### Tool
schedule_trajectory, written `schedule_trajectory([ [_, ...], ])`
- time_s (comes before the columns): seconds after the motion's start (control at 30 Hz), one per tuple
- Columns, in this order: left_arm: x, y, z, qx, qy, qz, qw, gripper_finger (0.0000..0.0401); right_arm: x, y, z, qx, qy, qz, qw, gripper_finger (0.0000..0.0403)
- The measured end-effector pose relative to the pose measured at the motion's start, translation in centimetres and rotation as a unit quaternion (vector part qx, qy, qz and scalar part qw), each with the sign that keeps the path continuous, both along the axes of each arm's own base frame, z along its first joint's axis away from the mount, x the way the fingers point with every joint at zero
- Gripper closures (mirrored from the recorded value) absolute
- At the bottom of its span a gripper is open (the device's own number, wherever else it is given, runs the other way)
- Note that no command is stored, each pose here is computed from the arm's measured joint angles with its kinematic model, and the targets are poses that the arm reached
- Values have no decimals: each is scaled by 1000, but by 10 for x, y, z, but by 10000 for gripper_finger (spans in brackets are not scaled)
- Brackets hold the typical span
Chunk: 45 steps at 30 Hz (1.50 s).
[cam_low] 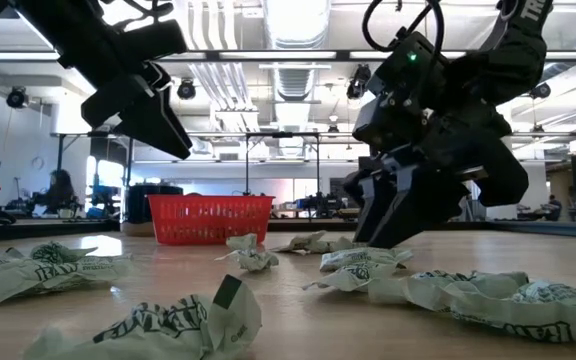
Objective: Pick and place items into bin
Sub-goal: Put the green stevia packet into the red bin
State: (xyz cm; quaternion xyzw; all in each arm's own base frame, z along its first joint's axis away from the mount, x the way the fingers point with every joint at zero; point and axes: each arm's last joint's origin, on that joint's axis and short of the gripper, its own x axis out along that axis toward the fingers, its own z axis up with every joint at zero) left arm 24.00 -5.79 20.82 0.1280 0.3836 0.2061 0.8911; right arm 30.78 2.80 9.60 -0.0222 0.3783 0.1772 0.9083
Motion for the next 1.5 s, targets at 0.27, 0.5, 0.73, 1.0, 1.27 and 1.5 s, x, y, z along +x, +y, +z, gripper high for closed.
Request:
schedule_trajectory([
  [0.27,0,-2,0,0,0,-3,1000,221,0,0,0,-10,-1,6,1000,367],
  [0.5,-1,-4,0,0,0,-9,1000,221,-3,0,10,-14,-7,11,1000,389],
  [0.73,-6,-10,4,-2,-6,-24,1000,221,-2,1,44,-45,-87,39,994,389],
  [1.0,-13,-25,9,-27,-30,-39,998,221,28,-12,84,-185,-232,-3,955,390],
  [1.27,-24,-47,7,-59,-43,-60,996,221,61,-52,90,-199,-248,-57,946,390],
  [1.5,-27,-54,7,-72,-50,-64,994,221,95,-75,68,-178,-203,-70,960,390],
])
